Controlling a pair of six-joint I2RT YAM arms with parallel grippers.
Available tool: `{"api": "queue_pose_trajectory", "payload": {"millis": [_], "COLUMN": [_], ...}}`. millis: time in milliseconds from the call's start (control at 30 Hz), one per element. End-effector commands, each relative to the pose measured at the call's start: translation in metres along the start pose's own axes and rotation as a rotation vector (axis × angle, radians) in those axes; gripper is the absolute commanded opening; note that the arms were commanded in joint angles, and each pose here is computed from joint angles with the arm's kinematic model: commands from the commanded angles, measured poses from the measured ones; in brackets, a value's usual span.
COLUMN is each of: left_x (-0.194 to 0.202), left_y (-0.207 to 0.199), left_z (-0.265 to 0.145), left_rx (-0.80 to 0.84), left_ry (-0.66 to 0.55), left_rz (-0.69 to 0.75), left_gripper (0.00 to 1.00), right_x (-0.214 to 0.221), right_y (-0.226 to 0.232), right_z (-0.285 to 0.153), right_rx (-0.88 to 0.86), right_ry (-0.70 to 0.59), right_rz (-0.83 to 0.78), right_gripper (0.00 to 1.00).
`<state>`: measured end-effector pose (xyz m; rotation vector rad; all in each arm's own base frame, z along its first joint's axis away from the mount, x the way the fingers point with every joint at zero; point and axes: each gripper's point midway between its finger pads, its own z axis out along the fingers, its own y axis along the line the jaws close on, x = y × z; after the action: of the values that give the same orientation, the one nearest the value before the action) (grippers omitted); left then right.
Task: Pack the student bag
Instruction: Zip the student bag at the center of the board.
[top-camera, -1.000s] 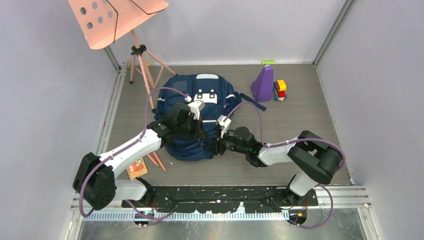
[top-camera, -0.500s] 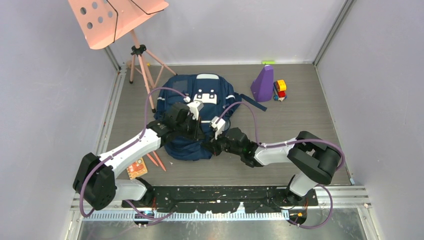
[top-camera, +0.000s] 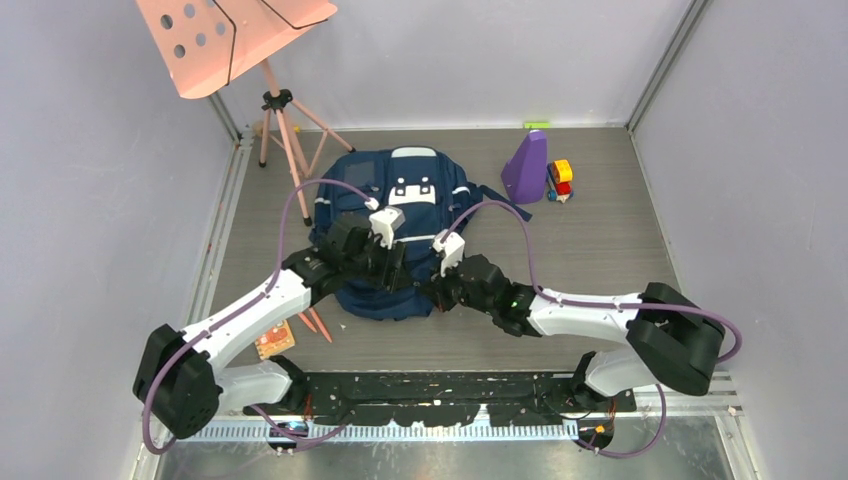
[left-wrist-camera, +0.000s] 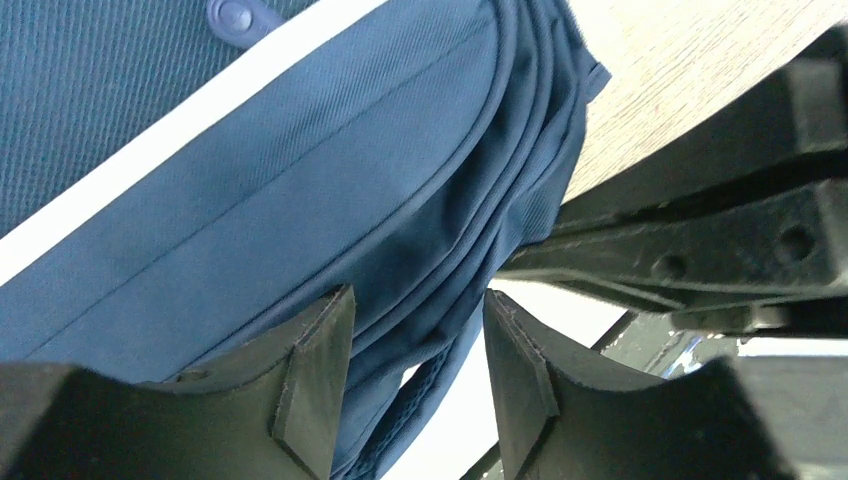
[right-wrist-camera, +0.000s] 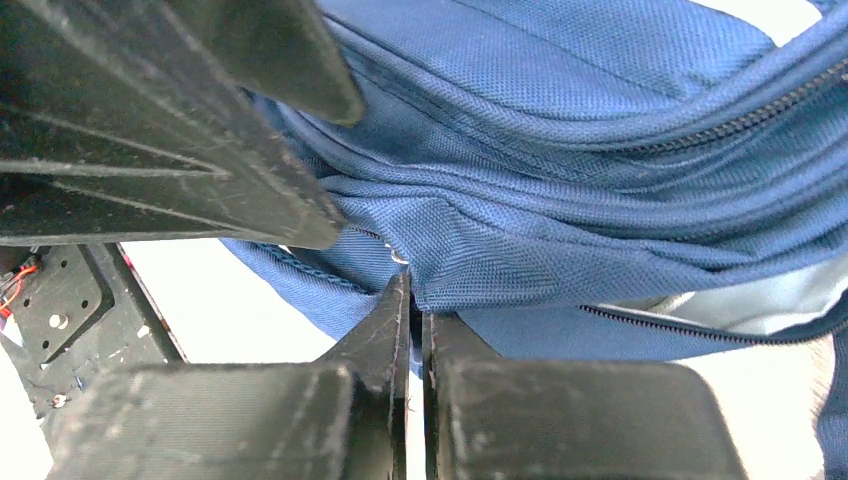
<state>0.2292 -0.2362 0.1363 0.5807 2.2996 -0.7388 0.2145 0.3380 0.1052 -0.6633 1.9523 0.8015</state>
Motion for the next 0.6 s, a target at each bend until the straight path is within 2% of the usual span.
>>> {"api": "queue_pose_trajectory", "payload": {"millis": [0, 267, 300, 500, 533, 567], "left_x": [0.013, 0.036, 0.037, 0.043, 0.043, 0.043], "left_y": [0.000, -0.006, -0.008, -0.002, 0.001, 0.004], "left_z": [-0.004, 0.007, 0.009, 0.016, 0.015, 0.014], "left_rx": [-0.010, -0.011, -0.009, -0.094, -0.116, -0.135], "left_ry": [0.007, 0.051, 0.059, 0.098, 0.099, 0.099], "left_rz": [0.039, 0.089, 0.098, 0.154, 0.155, 0.155], "left_gripper": [0.53, 0.54, 0.51, 0.04, 0.00, 0.00], "right_x": [-0.025, -0.033, -0.034, -0.037, -0.036, -0.035], "right_y": [-0.004, -0.002, -0.002, -0.016, -0.023, -0.027], "right_z": [-0.014, -0.023, -0.024, -0.033, -0.037, -0.040], "right_rx": [0.049, 0.046, 0.047, 0.142, 0.185, 0.208], "right_ry": [-0.072, -0.087, -0.089, -0.069, -0.061, -0.056], "right_rz": [0.034, 0.050, 0.052, 0.066, 0.070, 0.072], "right_gripper": [0.01, 0.01, 0.01, 0.01, 0.01, 0.01]}}
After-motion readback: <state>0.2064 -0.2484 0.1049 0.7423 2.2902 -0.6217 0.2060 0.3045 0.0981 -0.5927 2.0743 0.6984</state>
